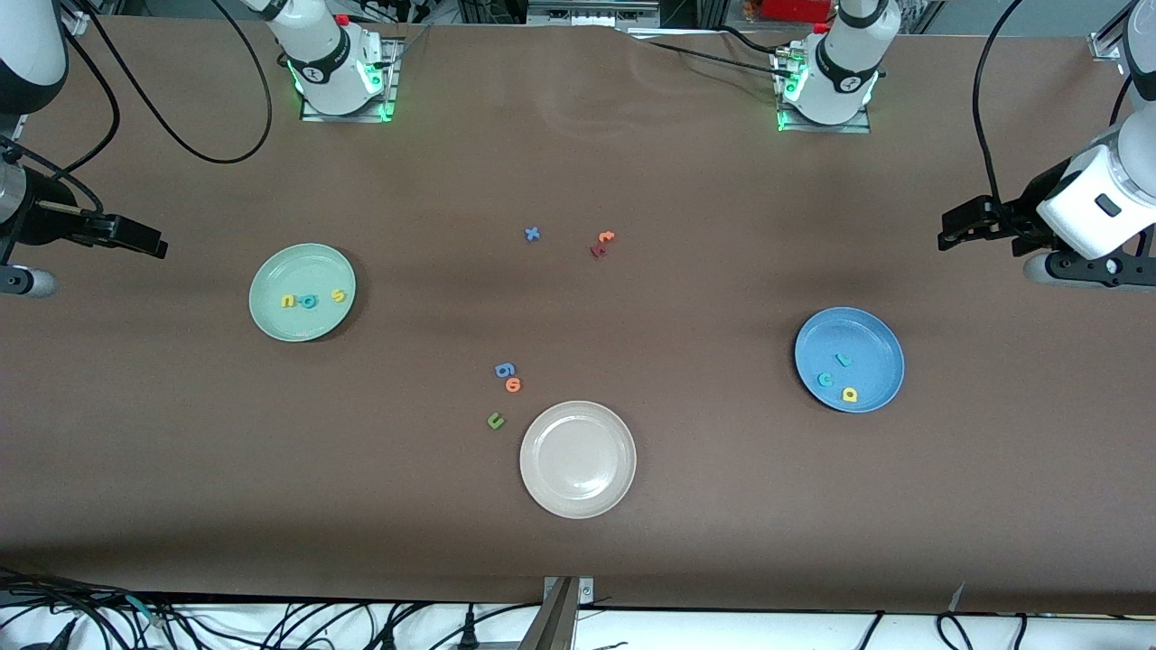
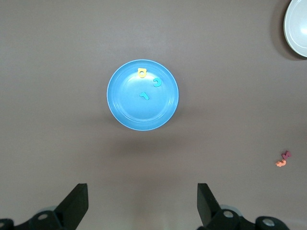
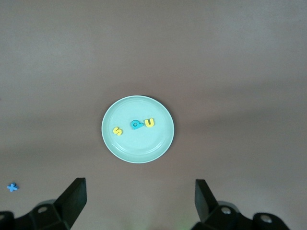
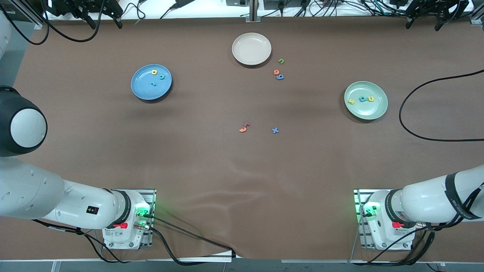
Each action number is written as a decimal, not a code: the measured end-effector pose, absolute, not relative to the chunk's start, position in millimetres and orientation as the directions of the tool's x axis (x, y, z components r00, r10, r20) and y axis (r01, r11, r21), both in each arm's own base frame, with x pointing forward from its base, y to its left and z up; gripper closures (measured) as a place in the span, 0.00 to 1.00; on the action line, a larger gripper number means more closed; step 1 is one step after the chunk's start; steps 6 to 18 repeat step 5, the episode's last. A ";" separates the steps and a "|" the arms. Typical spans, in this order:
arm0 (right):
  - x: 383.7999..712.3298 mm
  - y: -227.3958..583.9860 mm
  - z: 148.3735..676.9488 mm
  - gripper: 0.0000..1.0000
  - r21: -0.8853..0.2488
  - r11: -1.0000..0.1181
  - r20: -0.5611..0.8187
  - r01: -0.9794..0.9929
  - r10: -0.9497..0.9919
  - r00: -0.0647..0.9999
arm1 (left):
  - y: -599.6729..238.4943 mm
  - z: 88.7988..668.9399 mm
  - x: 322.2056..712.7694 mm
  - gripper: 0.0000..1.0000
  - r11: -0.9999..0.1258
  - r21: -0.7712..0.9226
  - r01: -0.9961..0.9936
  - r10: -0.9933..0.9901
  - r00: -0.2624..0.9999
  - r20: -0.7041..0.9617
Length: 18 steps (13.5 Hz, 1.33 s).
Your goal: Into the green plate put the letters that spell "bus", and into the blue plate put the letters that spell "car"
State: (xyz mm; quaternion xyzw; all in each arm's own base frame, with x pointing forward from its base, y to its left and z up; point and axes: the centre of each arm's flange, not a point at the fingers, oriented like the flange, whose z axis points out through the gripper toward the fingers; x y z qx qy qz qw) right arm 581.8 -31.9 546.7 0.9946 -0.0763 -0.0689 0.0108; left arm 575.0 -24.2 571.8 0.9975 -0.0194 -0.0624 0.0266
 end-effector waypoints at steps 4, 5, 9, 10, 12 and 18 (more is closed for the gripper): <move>581.8 -31.5 546.7 0.00 0.032 -0.988 -0.135 -0.150 -0.153 0.979 | -21.6 572.8 576.7 0.00 -0.999 0.010 -0.043 -0.044 0.991 -0.123; 581.8 -31.4 546.7 0.00 0.032 -0.988 -0.135 -0.149 -0.152 0.979 | -21.3 573.2 576.7 0.00 -0.999 0.007 -0.043 -0.044 0.991 -0.126; 581.8 -31.4 546.7 0.00 0.032 -0.988 -0.135 -0.149 -0.152 0.979 | -21.3 573.2 576.7 0.00 -0.999 0.007 -0.043 -0.044 0.991 -0.126; 581.8 -31.4 546.7 0.00 0.032 -0.988 -0.135 -0.149 -0.152 0.979 | -21.3 573.2 576.7 0.00 -0.999 0.007 -0.043 -0.044 0.991 -0.126; 581.8 -31.4 546.7 0.00 0.032 -0.988 -0.135 -0.149 -0.152 0.979 | -21.3 573.2 576.7 0.00 -0.999 0.007 -0.043 -0.044 0.991 -0.126; 581.8 -31.4 546.7 0.00 0.032 -0.988 -0.135 -0.149 -0.152 0.979 | -21.3 573.2 576.7 0.00 -0.999 0.007 -0.043 -0.044 0.991 -0.126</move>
